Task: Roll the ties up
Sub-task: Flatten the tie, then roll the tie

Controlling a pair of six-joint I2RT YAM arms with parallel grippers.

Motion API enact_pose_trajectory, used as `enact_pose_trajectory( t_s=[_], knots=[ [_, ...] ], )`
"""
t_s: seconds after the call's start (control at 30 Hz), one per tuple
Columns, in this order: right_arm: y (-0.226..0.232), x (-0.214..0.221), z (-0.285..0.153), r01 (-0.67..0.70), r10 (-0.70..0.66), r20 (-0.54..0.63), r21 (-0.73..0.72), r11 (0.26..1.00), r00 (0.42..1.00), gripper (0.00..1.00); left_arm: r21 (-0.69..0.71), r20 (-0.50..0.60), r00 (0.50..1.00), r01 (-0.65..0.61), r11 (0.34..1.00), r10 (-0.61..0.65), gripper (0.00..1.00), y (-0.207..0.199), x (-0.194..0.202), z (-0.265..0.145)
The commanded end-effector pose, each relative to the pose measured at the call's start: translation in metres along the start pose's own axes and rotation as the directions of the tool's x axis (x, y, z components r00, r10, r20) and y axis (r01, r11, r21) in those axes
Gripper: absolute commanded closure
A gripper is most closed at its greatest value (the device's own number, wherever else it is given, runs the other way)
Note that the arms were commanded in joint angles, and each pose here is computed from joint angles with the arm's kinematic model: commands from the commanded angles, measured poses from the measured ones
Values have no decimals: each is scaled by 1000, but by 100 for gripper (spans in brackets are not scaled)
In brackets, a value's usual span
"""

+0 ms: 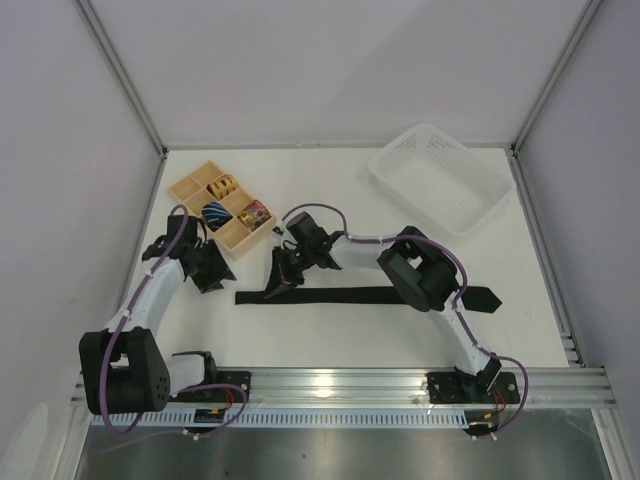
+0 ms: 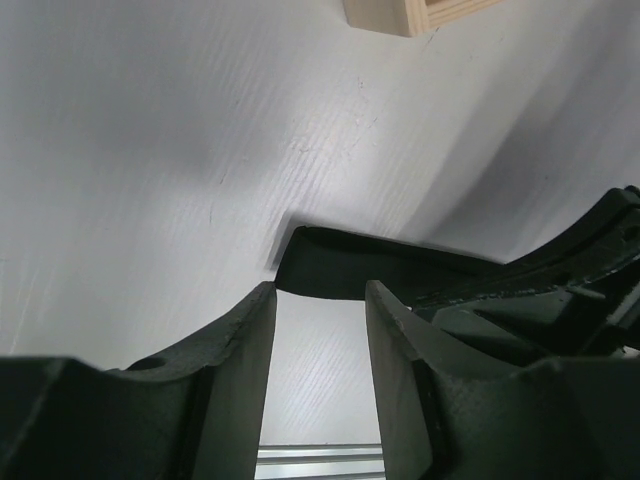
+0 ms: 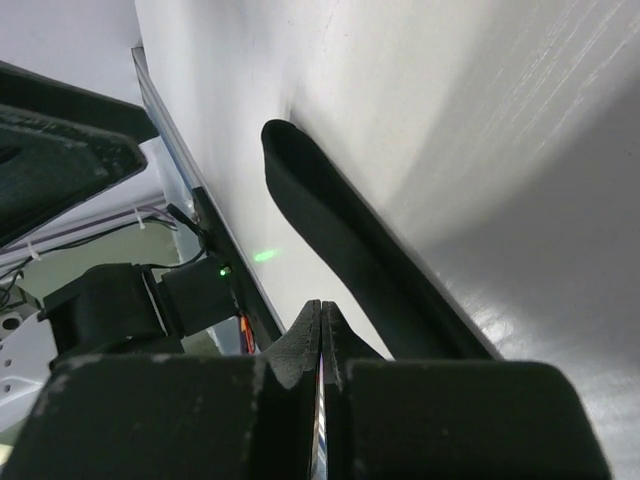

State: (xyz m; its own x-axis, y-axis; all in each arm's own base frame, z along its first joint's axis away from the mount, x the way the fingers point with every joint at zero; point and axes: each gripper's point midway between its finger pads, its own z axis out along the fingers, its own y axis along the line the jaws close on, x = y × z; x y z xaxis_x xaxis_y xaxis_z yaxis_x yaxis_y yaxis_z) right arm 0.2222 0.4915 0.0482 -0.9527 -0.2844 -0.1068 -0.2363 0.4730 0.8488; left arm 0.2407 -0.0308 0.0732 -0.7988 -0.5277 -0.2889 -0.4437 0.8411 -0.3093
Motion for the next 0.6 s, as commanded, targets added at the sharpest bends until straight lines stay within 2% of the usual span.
enact_pose_trajectory(
  t_s=[0.0, 0.23, 0.57],
  knots=[
    [10, -11, 11, 50, -49, 33, -14, 999, 998, 100, 57, 34, 999, -44, 997, 42, 53, -11, -13, -7],
    [-37, -7, 7, -5, -2, 51, 137, 991, 999, 100, 109, 13, 998, -67, 992, 66, 50, -20, -13, -6],
    [-77, 16, -31, -50, 39, 54, 223, 973, 998, 100, 268, -79, 988, -107, 957, 132, 51, -43, 0, 7]
  ],
)
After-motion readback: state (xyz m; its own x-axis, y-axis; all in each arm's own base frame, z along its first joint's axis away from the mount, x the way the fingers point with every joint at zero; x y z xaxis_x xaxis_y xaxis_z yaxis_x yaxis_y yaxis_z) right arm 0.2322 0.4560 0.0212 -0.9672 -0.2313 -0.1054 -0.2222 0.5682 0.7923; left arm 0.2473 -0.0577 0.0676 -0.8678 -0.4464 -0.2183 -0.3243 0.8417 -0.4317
